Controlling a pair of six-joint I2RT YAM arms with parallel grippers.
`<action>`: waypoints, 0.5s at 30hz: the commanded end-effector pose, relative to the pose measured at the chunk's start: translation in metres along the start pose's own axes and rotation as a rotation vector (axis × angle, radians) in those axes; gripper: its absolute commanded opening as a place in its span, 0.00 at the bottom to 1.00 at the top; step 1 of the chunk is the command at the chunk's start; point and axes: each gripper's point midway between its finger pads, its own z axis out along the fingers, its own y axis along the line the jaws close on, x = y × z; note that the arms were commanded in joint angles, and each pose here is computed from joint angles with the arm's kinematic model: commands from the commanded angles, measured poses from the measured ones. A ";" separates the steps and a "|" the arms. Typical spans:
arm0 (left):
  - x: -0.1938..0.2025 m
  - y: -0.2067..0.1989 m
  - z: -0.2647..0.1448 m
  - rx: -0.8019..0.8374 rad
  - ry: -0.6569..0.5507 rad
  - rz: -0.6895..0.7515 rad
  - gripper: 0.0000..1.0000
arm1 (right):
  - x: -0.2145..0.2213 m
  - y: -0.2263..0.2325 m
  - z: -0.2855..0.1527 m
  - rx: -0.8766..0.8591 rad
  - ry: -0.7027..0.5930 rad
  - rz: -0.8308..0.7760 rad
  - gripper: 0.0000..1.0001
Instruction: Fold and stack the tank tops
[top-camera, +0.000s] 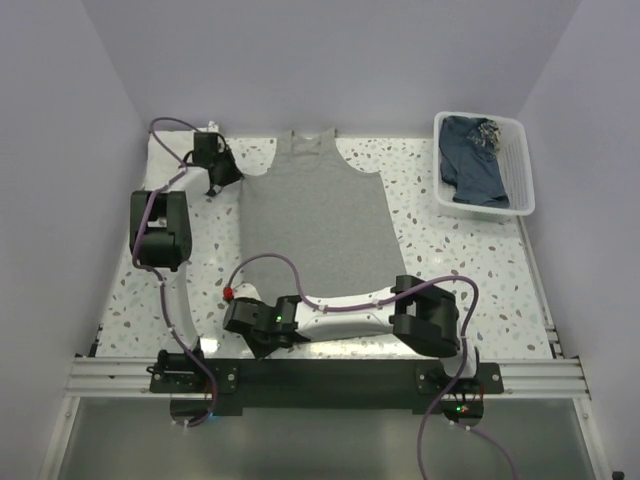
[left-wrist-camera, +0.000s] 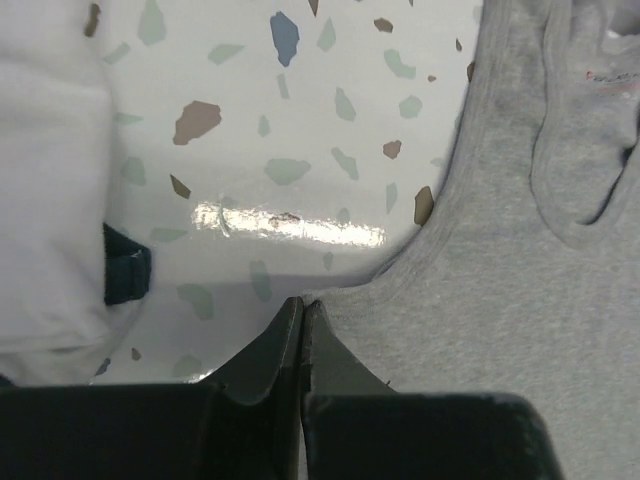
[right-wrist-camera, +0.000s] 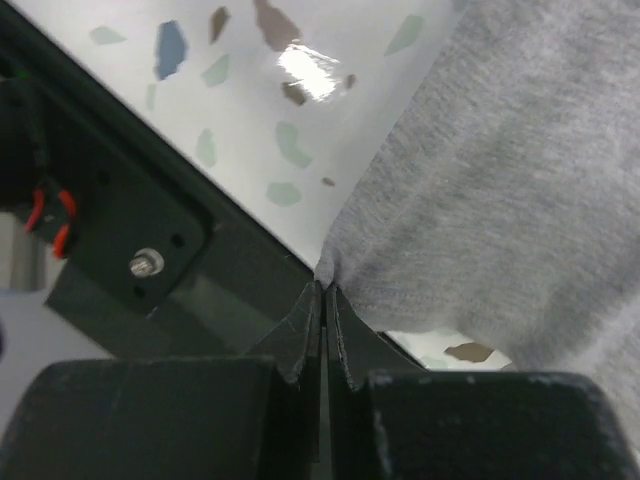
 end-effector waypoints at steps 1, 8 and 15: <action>-0.055 -0.010 -0.033 0.000 -0.155 -0.049 0.00 | -0.019 0.040 -0.028 -0.179 -0.043 0.008 0.00; -0.064 -0.021 -0.040 0.036 -0.166 -0.042 0.00 | -0.040 0.056 -0.041 -0.236 -0.094 0.047 0.00; -0.062 -0.043 -0.032 0.067 -0.145 -0.026 0.00 | -0.056 0.030 -0.065 -0.278 -0.150 0.168 0.00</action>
